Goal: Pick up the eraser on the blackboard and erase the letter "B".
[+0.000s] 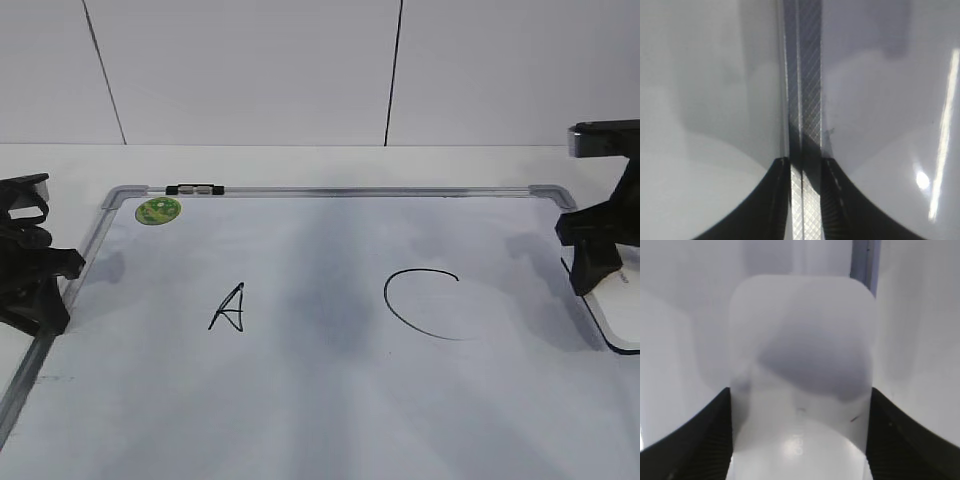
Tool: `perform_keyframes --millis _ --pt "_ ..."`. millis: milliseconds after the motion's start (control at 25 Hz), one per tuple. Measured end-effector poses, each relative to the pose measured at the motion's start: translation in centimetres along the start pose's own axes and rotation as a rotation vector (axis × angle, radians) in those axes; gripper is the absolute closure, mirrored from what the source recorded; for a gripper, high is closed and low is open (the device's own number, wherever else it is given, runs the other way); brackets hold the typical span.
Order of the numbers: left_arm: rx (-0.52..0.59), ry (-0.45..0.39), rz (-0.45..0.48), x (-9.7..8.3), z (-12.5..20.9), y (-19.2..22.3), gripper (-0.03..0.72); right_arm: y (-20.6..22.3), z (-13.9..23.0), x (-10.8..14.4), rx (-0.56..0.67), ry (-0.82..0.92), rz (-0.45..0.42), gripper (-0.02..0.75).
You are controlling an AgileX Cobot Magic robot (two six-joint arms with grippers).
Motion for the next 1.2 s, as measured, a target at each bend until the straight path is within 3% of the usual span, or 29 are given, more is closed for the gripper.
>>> perform_keyframes --millis 1200 --pt "0.000 0.001 0.000 0.0 0.0 0.0 0.545 3.4 -0.6 -0.8 0.063 -0.002 -0.023 0.200"
Point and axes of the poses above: a point on each arm's last joint axis where the gripper is mounted, y pointing out along that axis toward the gripper, x along the wrist's bending axis when the last joint is at zero, z = x × y, the point moved 3 cm from there along y, pointing out along that axis toward the gripper
